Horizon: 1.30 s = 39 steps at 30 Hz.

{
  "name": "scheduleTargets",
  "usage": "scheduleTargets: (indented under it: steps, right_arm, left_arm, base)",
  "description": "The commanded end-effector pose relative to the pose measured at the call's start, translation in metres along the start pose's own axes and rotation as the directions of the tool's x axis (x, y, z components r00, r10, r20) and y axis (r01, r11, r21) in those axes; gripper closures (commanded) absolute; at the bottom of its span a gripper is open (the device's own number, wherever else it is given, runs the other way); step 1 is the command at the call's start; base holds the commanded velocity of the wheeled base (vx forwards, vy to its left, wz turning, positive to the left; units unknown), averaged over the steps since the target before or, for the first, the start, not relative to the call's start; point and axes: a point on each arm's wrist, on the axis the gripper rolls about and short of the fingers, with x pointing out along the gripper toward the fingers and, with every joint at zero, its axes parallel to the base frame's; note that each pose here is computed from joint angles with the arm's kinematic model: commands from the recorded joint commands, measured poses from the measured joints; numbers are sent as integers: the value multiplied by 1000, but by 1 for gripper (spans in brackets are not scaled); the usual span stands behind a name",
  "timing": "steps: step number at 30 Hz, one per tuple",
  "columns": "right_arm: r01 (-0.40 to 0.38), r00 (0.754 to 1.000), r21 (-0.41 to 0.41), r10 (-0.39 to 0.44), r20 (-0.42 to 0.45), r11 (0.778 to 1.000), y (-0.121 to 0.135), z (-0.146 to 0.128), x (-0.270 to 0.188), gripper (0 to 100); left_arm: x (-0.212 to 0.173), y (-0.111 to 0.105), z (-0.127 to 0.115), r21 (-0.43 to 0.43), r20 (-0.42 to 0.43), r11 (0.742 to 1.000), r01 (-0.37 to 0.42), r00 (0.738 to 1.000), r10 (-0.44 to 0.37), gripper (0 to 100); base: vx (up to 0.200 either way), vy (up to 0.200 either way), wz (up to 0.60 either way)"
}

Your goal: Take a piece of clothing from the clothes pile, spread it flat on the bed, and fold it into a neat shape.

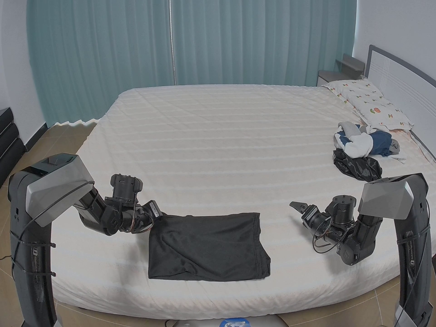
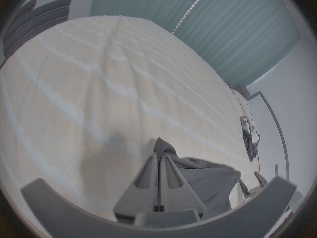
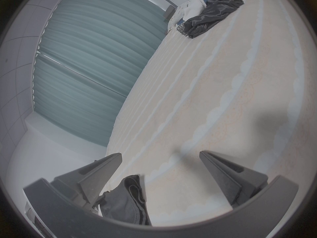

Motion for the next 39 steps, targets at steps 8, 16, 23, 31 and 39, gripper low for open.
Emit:
scheduleTargets:
  steps: [8, 16, 23, 31, 39]
  right_arm:
    - [2, 1000, -18, -2, 4, 1000, -2, -2, 3, 0]
    - [-90, 995, -113, 85, -50, 989, 35, -25, 5, 0]
    - [-134, 983, -261, 95, -155, 956, 58, -58, 12, 0]
    - [-141, 980, -364, 79, -180, 920, 76, -69, 45, 0]
    - [-100, 987, -374, 44, -156, 922, 74, -74, 73, 100]
  left_arm:
    - [7, 6, 4, -28, 25, 999, -28, 999, 29, 100]
    - [10, 9, 4, -27, 49, 1000, -11, 999, 12, 100]
    - [10, 10, 2, -29, 43, 999, -13, 999, 15, 100]
    - [10, 11, 1, -29, 40, 999, -12, 999, 13, 100]
    - [10, 11, 1, -29, 40, 999, -12, 999, 13, 100]
  base:
    - [0, 0, 0]
    - [0, 0, 0]
    - [0, 0, 0]
    - [0, 0, 0]
    - [0, 0, 0]
